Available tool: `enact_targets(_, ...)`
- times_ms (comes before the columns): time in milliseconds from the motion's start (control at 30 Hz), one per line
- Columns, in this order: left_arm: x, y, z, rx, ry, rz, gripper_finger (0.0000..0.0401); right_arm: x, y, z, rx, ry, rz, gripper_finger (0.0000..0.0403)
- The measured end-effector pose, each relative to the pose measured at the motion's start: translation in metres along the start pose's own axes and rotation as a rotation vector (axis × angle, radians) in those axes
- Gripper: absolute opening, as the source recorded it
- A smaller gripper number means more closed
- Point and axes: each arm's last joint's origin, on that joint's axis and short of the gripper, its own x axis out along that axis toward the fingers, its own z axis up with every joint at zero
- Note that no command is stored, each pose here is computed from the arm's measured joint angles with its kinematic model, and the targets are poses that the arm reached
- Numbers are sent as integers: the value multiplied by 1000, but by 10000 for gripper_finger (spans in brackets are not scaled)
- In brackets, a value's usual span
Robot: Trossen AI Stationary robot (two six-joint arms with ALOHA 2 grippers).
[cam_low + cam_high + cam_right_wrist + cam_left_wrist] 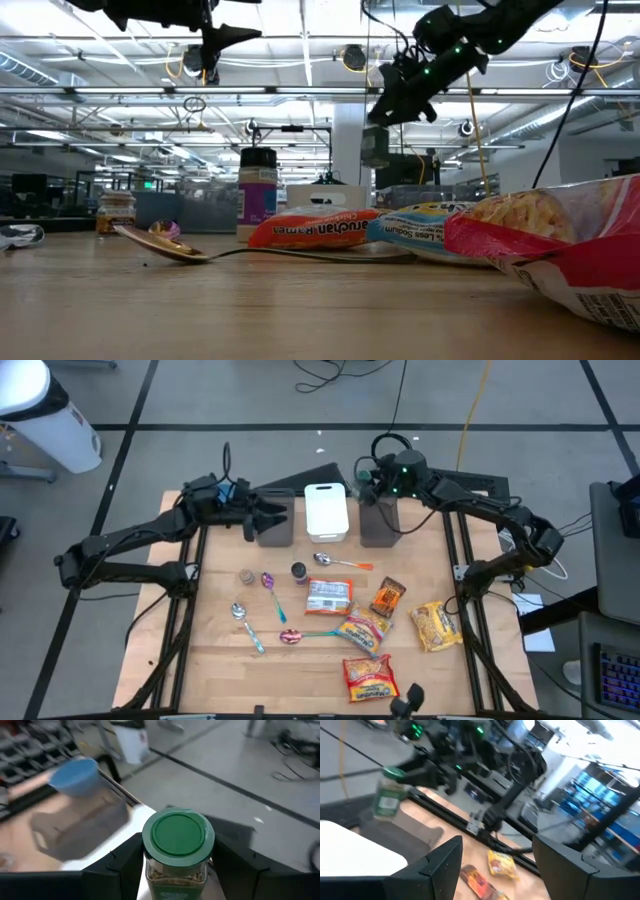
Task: Pick & Place Food Item
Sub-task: Put the green seasoning bottle into the white bin
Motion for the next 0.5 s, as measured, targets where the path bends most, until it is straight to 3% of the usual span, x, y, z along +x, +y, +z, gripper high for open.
enact_targets(233, 0, 5, 2, 1, -81, 148, 246, 20, 22, -3, -48, -76, 81, 194)
enact_targets(367, 0, 5, 2, 6, -88, 161, 246, 39, 23, -13, -18, -71, 91, 194)
enact_targets(500, 0, 5, 2, 3, -77, 148, 246, 56, 25, -4, -9, -89, 120, 194)
